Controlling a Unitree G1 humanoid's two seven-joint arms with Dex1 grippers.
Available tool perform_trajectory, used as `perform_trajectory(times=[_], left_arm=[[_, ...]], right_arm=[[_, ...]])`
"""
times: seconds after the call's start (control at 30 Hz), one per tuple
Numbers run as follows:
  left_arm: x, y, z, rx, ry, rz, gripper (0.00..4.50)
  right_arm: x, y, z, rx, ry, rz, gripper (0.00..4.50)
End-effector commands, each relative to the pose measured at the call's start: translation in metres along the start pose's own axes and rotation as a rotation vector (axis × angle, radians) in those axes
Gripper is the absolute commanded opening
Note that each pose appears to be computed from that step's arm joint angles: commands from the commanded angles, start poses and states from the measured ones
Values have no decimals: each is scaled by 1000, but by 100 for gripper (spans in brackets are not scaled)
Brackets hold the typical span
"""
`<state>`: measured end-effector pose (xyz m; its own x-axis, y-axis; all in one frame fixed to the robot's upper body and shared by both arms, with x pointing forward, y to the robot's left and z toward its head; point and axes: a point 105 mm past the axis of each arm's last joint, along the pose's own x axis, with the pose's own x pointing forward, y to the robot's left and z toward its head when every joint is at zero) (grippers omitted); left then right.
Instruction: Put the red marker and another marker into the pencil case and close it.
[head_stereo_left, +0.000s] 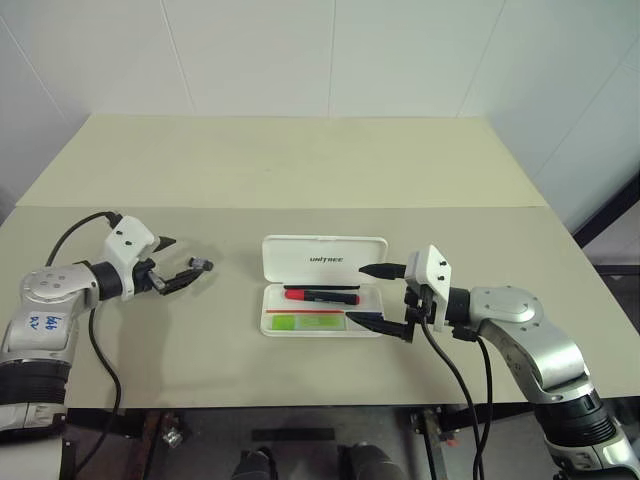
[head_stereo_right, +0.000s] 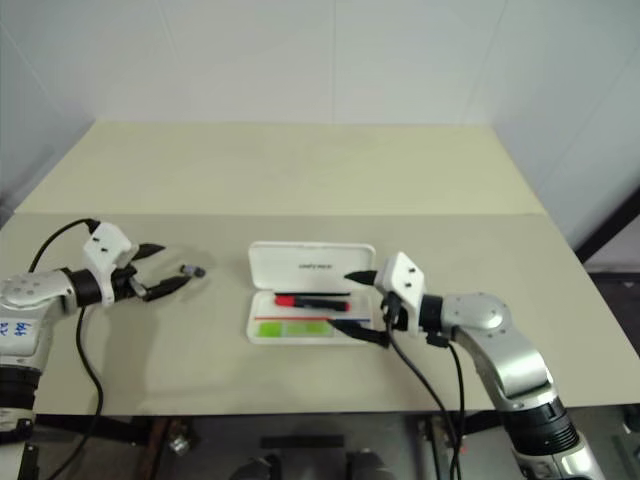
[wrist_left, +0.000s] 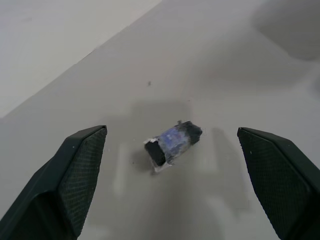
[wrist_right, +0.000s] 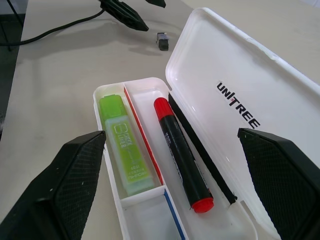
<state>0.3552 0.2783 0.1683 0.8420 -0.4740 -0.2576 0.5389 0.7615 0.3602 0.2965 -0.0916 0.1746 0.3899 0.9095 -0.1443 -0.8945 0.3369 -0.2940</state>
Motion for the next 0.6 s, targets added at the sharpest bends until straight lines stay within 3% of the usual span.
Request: perform_trajectory(times=[0.03, 0.43, 0.6], left_arm=[[-3, 2, 3, -26, -22, 75, 450], [5, 8, -7, -146, -40, 238, 450], [12, -15, 0, -163, -84, 108, 450]], right_arm=[[-6, -3, 13, -50, -27, -19, 448], [-1, -2, 13, -52, -33, 1, 448], [-1, -3, 13, -54, -33, 0, 448]])
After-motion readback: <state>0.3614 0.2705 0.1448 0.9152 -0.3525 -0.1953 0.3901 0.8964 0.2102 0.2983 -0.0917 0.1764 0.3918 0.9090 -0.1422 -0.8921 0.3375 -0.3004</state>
